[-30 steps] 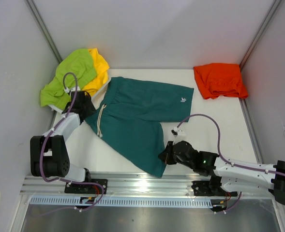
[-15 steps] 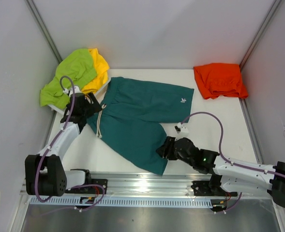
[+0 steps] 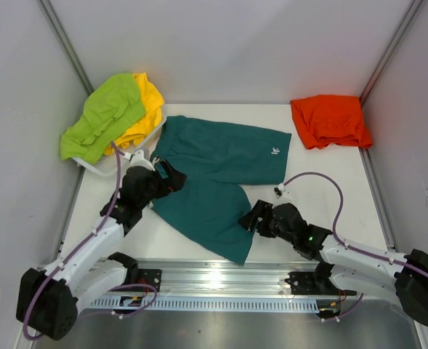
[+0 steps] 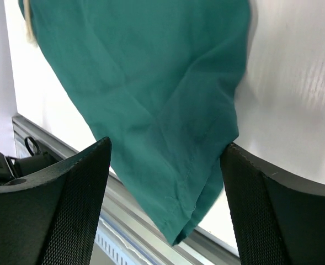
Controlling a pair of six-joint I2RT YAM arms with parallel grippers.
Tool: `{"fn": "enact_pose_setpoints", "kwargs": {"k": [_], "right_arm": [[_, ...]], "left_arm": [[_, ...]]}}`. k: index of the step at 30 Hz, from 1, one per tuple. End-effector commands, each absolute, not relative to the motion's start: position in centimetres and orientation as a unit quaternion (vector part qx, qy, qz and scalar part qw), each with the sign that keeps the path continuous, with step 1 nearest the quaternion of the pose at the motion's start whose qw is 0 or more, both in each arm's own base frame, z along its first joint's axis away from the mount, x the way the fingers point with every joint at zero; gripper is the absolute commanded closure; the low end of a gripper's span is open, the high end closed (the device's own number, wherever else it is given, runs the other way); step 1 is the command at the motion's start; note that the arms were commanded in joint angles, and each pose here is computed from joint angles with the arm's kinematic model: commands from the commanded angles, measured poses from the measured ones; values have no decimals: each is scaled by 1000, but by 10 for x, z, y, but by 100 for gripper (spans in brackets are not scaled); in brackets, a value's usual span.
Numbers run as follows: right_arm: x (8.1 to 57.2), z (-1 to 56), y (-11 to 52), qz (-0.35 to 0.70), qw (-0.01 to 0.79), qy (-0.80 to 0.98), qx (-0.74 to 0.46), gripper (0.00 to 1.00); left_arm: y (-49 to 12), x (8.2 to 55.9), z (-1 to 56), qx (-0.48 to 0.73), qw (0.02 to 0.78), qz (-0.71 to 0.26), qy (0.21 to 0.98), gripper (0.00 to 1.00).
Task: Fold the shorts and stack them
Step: Flatten the shorts out
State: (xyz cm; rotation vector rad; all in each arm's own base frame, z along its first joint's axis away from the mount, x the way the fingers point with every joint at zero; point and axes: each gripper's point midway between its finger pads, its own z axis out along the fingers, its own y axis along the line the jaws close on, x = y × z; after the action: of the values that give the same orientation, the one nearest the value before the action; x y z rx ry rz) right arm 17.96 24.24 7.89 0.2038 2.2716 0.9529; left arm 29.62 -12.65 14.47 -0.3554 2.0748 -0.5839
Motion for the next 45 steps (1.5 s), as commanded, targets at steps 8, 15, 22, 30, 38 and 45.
{"fn": "enact_pose_setpoints", "kwargs": {"k": [8, 15, 22, 30, 38, 45], "right_arm": [[184, 87, 247, 407, 334, 843, 108, 21], [193, 84, 241, 420, 319, 839, 132, 23], [203, 81, 247, 416, 293, 850, 135, 35], [207, 77, 256, 420, 270, 856, 132, 50], [211, 83, 259, 426, 272, 852, 134, 48], [210, 81, 258, 424, 269, 854, 137, 48]], "left_arm": [[-245, 224, 160, -111, 420, -423, 795, 1], [-270, 184, 129, -13, 418, -397, 817, 1], [-282, 146, 137, 137, 450, -292, 833, 1], [-307, 93, 125, 298, 439, -207, 822, 1], [-328, 62, 87, 358, 399, -126, 835, 1], [-349, 58, 88, 360, 403, -140, 830, 2]]}}
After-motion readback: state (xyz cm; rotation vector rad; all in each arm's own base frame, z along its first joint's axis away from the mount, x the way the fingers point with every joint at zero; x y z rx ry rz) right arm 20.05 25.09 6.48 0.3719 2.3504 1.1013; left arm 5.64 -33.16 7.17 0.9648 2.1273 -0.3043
